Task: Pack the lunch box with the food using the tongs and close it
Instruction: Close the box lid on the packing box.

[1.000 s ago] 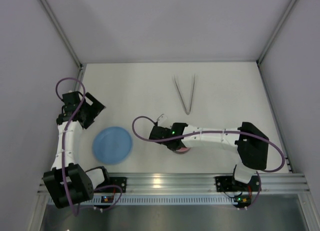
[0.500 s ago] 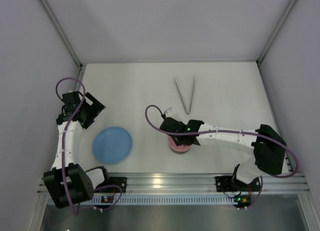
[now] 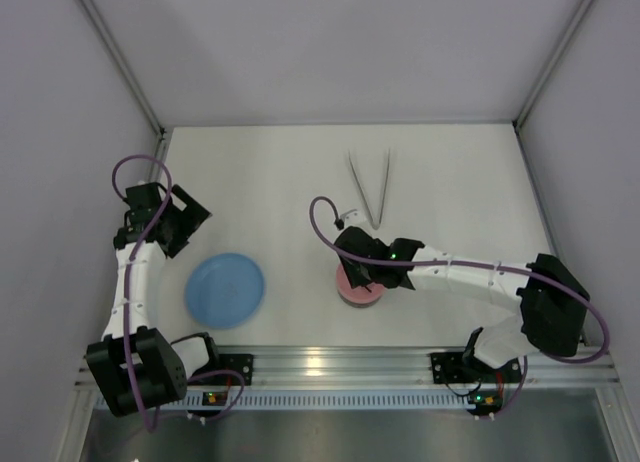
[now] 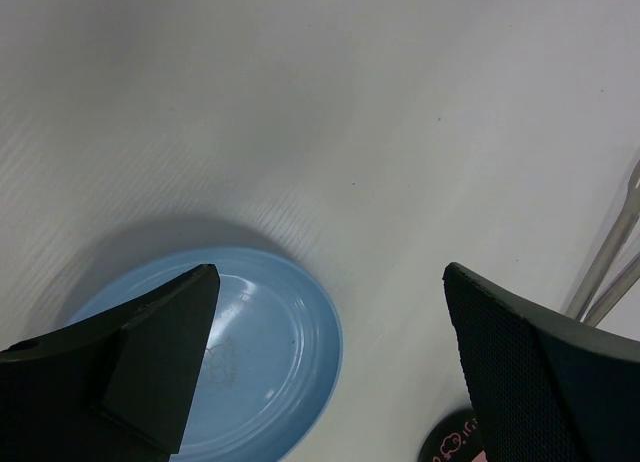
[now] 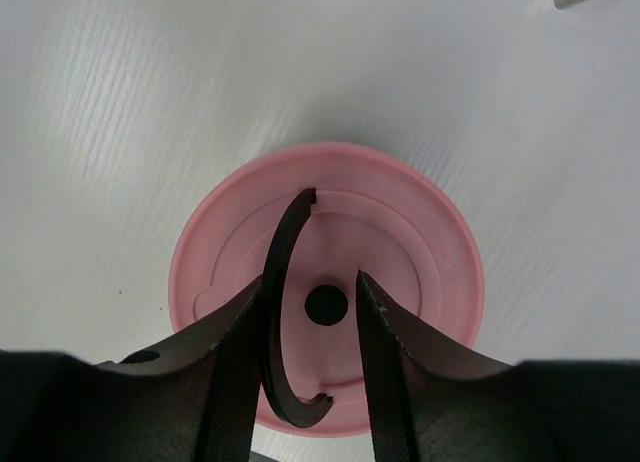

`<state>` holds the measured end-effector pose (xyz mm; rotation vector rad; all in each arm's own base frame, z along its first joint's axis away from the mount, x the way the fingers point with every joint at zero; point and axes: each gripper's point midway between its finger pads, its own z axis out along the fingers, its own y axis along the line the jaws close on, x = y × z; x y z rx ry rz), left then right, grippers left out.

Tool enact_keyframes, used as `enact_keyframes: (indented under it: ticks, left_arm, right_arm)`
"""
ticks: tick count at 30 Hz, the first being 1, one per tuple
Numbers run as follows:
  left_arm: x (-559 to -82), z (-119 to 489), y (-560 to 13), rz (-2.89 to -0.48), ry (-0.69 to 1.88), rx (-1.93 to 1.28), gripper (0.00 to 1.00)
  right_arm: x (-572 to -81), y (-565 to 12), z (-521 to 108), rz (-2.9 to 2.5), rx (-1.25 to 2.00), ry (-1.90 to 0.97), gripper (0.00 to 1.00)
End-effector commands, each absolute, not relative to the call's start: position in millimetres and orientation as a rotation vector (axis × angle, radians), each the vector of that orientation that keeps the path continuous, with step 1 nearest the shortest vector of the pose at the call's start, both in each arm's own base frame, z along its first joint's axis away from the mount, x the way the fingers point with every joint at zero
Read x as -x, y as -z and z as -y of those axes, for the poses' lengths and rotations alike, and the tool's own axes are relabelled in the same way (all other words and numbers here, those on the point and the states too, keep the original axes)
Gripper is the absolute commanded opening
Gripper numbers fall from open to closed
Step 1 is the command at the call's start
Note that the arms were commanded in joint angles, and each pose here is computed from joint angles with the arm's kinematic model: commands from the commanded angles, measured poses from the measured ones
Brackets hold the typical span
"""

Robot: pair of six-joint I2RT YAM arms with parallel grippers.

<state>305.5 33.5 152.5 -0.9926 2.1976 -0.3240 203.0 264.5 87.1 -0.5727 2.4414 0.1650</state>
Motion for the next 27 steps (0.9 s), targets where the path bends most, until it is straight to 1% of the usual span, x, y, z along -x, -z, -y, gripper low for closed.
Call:
enact_keyframes:
  ticks: [1, 6, 8, 14, 20, 27]
  left_arm:
    - [-309, -34, -152, -2.19, 0.31, 0.973, 0.99]
    - [-308, -34, -152, -2.196, 0.302, 0.968, 0.99]
    - [-309, -33, -152, -2.195, 0.306, 0.966, 0.99]
    - [-309, -32, -153, -2.197, 0.313, 0.96, 0.99]
    - [-309, -31, -153, -2.195, 0.318, 0.961, 0.99]
    - [-309, -30, -152, -2.198, 0.32, 0.957, 0.99]
  right_arm:
    - [-168, -38, -228, -2.641, 0.659, -0.037, 0.41]
    - [-174, -49, -223, -2.613, 0.617, -0.034, 0.45]
    - [-178, -56, -221, -2.597, 0.587, -0.046, 0.49]
    - [-185, -76, -223, -2.543, 0.547, -0.1, 0.55]
    - [-189, -93, -232, -2.497, 0.535, -0.175, 0.58]
    - [-190, -102, -235, -2.473, 0.528, -0.209, 0.59]
